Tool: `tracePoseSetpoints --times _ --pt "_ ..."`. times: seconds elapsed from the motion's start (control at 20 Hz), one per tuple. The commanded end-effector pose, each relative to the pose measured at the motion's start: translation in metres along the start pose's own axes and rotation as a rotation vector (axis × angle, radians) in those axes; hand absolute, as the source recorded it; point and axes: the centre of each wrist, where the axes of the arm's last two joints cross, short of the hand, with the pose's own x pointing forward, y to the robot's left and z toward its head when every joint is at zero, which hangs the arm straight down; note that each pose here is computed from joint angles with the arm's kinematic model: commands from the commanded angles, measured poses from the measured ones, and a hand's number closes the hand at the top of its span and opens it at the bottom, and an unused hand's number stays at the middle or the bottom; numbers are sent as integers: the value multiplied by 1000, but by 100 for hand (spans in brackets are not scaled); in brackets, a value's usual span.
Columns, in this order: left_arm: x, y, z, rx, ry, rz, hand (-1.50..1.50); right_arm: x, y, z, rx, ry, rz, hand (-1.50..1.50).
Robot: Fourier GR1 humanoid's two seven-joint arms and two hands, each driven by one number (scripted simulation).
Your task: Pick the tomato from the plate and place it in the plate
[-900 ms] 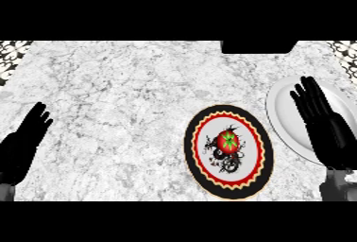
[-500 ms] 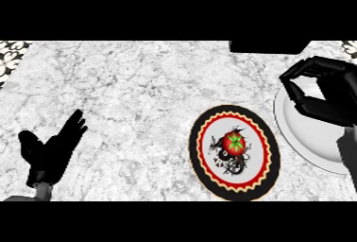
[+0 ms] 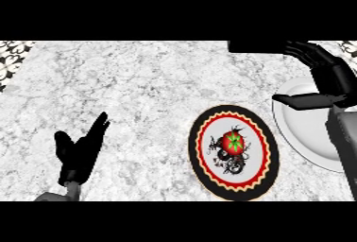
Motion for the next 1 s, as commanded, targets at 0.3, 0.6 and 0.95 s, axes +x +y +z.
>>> tracePoseSetpoints --times 0.3,0.6,0.95 --pt "-6 -5 -7 -1 34 18 0 40 -21 -35 443 114 319 -150" --pt "-12 -16 -1 -3 60 30 0 42 9 -22 617 161 468 -150" --pt "-3 0 5 14 49 14 0 47 60 -17 653 229 561 -150"
